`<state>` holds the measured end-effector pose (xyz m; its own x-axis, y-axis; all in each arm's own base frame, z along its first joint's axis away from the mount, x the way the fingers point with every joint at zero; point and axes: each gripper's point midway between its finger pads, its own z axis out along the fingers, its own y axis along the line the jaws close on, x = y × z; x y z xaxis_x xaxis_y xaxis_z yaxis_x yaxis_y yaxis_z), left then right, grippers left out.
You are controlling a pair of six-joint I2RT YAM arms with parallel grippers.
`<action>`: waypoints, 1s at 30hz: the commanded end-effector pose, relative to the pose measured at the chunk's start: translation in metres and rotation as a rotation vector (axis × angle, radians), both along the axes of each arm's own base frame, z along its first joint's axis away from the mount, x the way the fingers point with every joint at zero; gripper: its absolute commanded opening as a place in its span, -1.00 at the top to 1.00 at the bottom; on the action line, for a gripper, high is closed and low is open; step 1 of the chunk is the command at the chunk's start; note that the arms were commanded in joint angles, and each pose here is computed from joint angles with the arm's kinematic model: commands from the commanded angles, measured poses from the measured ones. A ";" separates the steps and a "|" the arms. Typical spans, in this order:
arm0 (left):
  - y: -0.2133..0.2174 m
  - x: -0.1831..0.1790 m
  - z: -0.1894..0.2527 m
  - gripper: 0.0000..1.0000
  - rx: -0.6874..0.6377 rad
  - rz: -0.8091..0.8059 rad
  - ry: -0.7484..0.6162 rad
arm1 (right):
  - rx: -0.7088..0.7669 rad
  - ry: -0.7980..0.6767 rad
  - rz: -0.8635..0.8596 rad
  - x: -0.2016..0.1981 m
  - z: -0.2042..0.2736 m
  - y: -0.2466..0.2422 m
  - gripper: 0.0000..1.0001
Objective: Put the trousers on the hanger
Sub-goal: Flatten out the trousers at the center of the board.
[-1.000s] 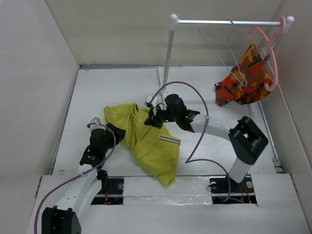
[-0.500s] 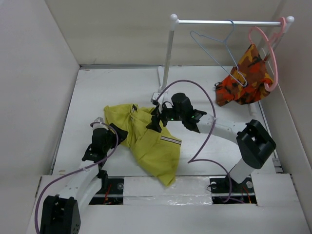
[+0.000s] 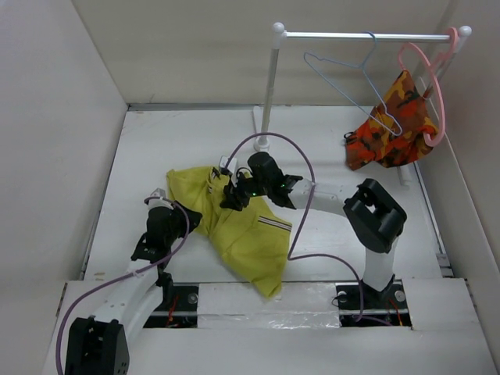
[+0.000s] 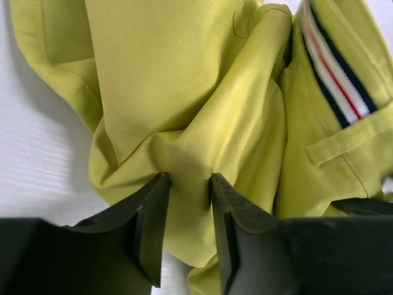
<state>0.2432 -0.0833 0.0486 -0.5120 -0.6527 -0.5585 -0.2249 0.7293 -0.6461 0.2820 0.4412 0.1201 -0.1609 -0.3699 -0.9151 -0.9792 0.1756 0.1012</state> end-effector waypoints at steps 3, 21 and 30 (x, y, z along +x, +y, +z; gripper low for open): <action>-0.001 0.004 0.006 0.63 -0.012 0.001 -0.034 | 0.080 -0.078 -0.092 0.006 0.040 -0.013 0.60; -0.026 0.036 0.097 1.00 -0.135 -0.087 -0.285 | 0.002 -0.101 -1.310 0.013 0.043 -0.343 1.00; -0.088 0.036 0.106 -0.25 -0.153 -0.323 -0.308 | 0.095 -0.131 -1.748 -0.002 0.045 -0.463 1.00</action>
<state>0.2697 -0.1488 0.1168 -0.5768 -0.6094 -0.5440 0.0758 0.6231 -0.7784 0.2758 0.0100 0.1422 -0.3163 0.1420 -0.9380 0.1886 0.9784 0.0845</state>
